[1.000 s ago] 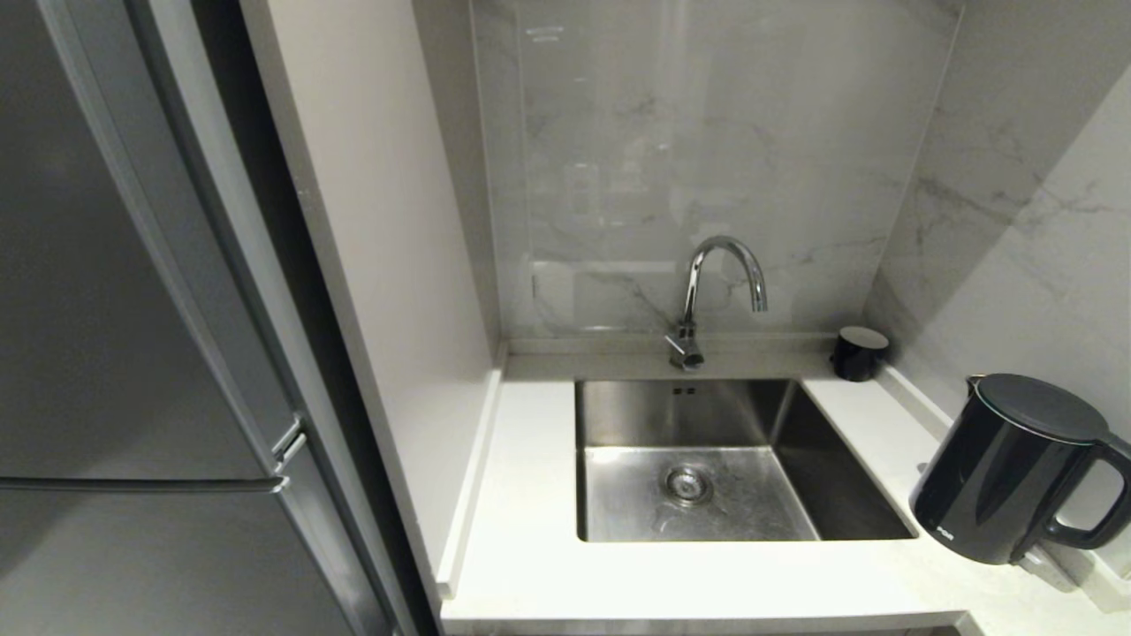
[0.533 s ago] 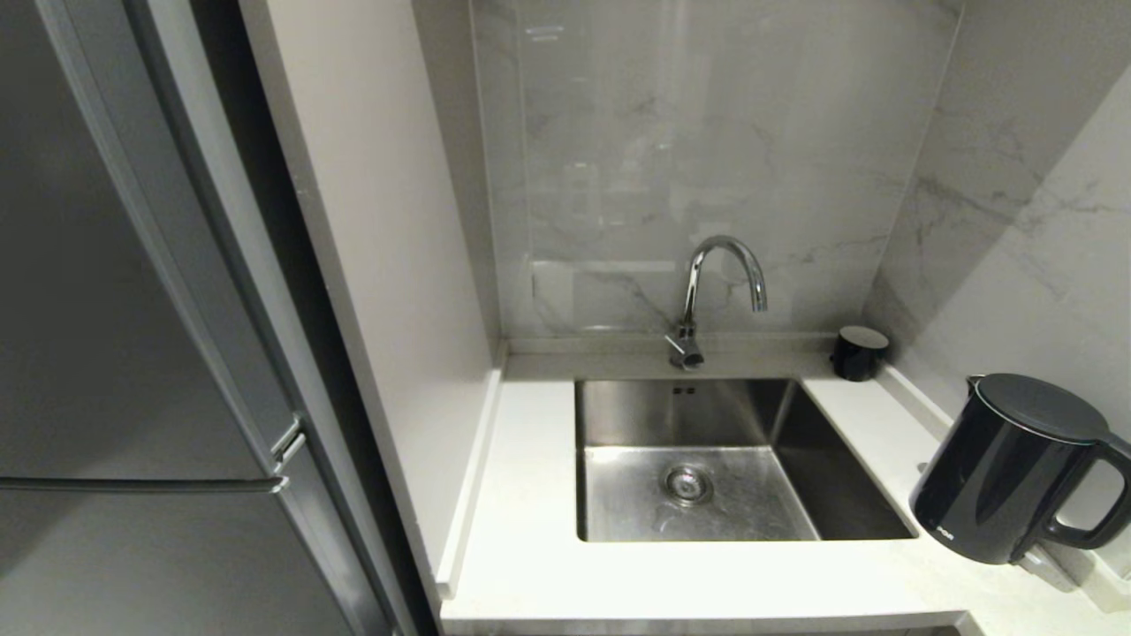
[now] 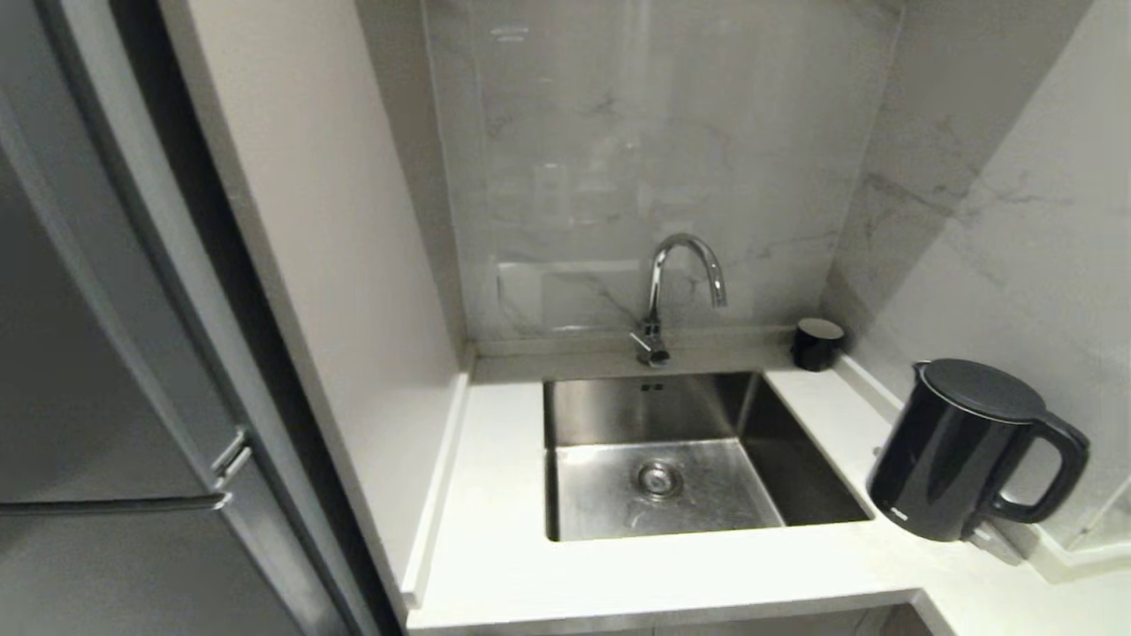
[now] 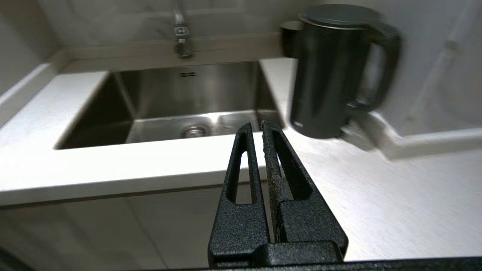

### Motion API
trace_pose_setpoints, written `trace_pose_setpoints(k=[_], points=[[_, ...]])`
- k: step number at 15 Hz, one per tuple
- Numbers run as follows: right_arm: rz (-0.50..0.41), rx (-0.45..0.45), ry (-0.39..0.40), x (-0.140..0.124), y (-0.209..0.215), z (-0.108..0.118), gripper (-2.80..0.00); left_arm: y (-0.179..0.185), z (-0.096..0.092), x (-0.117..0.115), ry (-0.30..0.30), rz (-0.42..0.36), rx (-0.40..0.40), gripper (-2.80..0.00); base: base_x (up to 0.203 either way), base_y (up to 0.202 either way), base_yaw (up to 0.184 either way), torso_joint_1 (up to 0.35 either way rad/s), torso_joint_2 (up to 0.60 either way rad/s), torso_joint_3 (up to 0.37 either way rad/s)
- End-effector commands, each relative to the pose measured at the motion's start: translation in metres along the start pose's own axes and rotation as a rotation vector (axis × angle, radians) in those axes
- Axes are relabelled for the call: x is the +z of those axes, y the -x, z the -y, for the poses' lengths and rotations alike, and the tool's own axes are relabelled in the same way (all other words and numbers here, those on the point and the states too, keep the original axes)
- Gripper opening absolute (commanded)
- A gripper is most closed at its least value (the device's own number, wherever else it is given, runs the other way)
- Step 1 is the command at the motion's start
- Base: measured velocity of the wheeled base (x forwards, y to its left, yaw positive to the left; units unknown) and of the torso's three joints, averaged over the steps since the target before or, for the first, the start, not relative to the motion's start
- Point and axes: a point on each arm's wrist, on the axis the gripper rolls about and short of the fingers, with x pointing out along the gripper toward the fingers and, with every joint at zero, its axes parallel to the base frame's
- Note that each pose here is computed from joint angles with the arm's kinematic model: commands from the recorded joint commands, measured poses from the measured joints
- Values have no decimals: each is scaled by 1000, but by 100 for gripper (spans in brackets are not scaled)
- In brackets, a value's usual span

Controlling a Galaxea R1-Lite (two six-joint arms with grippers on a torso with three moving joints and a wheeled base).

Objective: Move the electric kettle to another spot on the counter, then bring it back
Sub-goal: Grab the kettle

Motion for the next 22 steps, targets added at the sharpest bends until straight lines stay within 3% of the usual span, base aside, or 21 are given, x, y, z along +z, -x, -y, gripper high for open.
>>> trace_pose_setpoints(k=[1, 22], points=[[0, 1, 0, 0, 0, 0, -280, 0, 0, 0, 0, 0, 0, -280, -1, 10, -171, -2, 9, 5], [0, 1, 0, 0, 0, 0, -280, 0, 0, 0, 0, 0, 0, -280, 1, 9, -175, 0, 7, 5]])
